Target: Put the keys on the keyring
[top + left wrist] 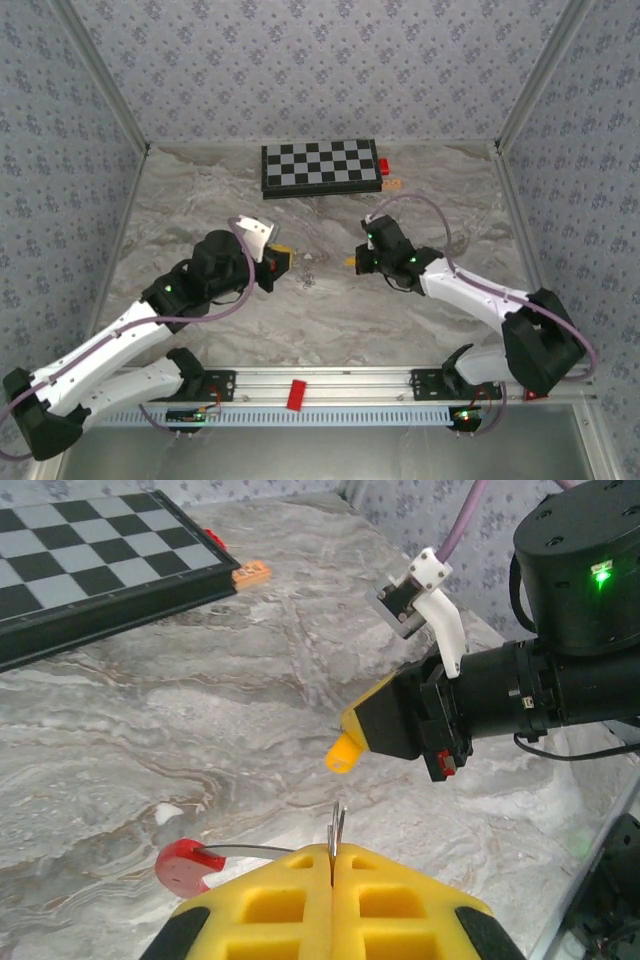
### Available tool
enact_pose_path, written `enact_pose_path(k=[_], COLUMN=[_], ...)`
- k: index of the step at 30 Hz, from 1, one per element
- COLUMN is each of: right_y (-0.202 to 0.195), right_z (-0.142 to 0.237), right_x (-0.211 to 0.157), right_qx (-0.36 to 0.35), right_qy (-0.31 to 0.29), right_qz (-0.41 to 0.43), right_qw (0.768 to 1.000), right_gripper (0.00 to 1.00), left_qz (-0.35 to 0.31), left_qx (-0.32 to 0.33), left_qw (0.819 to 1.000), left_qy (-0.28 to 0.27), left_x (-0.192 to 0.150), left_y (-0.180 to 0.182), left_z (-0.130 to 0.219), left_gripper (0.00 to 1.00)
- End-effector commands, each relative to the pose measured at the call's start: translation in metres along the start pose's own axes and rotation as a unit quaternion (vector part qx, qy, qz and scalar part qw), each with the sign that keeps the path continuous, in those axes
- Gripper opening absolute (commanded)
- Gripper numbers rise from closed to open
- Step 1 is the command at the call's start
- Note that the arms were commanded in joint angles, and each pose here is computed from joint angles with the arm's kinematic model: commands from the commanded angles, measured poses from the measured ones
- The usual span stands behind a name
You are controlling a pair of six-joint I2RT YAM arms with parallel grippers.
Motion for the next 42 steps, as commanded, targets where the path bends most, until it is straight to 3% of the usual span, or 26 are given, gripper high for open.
enact_pose_path(k=[1, 14, 27, 29, 31, 34, 42], right_y=[-0.008, -0.010, 0.009, 0.008, 0.008, 0.010, 0.007], right_z=[0.010, -0.008, -0.034, -0.030, -0.025, -0.018, -0.004], right_x=[-0.010, -0.056, -0.052, -0.051, -0.049, -0.042, -0.038], right_qx=[-0.024, -0.041, -0.033, -0.046, -0.045, -0.036, -0.044], right_qy=[-0.005, 0.052, 0.113, 0.113, 0.104, 0.087, 0.103], right_qz=[0.001, 0.020, 0.057, 0.055, 0.045, 0.032, 0.038], right_qw=[1.000, 0.998, 0.991, 0.991, 0.993, 0.995, 0.993], right_gripper=[0.00, 0.00, 0.01, 0.21, 0.29, 0.35, 0.34], left_qz=[-0.020, -0.067, -0.084, -0.071, -0.053, -0.032, -0.019], left_qx=[-0.026, -0.002, 0.022, 0.022, 0.007, 0.018, 0.018], left_qw=[0.999, 0.997, 0.996, 0.997, 0.998, 0.999, 0.999], left_qy=[-0.037, -0.021, -0.019, -0.020, -0.022, -0.033, -0.026], left_x=[0.025, 0.018, 0.013, 0.014, 0.015, 0.017, 0.017], left_y=[-0.024, -0.020, -0.005, 0.000, 0.004, 0.017, 0.022], left_z=[0.004, -0.022, -0.033, -0.034, -0.037, -0.039, -0.040], left_gripper=[0.00, 0.00, 0.00, 0.00, 0.00, 0.00, 0.00])
Point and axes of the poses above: each hand's point on the last joint's axis, 136 mm out from that joint toward the fingers, its own z axis back along the fingers, its own y axis along the line the jaws close on, x = y × z, the point moved 7 cm from there along z, back along the fingers, and after that the axes turned 8 degrees about z, right-handed, at the moved point
